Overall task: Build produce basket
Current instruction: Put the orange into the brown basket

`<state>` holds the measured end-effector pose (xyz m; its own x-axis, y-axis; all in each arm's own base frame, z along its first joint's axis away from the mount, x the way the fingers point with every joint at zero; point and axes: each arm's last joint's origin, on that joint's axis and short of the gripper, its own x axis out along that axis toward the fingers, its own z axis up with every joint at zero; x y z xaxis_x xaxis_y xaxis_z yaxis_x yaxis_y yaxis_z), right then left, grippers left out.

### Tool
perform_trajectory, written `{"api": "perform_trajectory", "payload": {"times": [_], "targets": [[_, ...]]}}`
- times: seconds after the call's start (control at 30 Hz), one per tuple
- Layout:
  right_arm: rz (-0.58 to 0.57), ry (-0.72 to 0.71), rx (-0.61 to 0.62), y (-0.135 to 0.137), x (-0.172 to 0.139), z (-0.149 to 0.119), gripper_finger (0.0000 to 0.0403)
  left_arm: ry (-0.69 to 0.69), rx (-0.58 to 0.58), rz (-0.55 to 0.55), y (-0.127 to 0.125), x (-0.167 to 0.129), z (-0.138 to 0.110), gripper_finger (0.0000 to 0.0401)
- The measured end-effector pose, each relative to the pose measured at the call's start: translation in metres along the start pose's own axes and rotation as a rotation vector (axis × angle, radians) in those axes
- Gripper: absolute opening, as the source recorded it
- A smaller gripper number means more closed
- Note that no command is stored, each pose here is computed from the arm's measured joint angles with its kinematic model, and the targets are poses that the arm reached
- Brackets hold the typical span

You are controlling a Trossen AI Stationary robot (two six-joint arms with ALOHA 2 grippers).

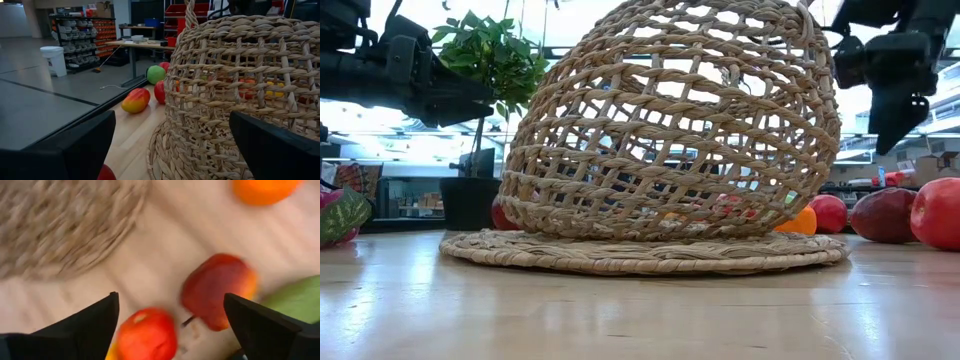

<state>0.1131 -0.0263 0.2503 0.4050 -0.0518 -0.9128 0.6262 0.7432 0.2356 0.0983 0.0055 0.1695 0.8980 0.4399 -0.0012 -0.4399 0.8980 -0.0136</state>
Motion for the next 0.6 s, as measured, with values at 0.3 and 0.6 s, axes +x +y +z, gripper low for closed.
{"api": "perform_trajectory", "payload": {"times": [0.3, 0.6], "targets": [[0.102, 0.118, -0.142, 0.014, 0.001, -0.012, 0.0384, 0.0, 0.0, 0.0, 0.0, 0.0, 0.0, 0.0398], [0.044, 0.188, -0.085, 0.025, 0.005, -0.023, 0.0385, 0.0, 0.0, 0.0, 0.0, 0.0, 0.0, 0.0398]]}}
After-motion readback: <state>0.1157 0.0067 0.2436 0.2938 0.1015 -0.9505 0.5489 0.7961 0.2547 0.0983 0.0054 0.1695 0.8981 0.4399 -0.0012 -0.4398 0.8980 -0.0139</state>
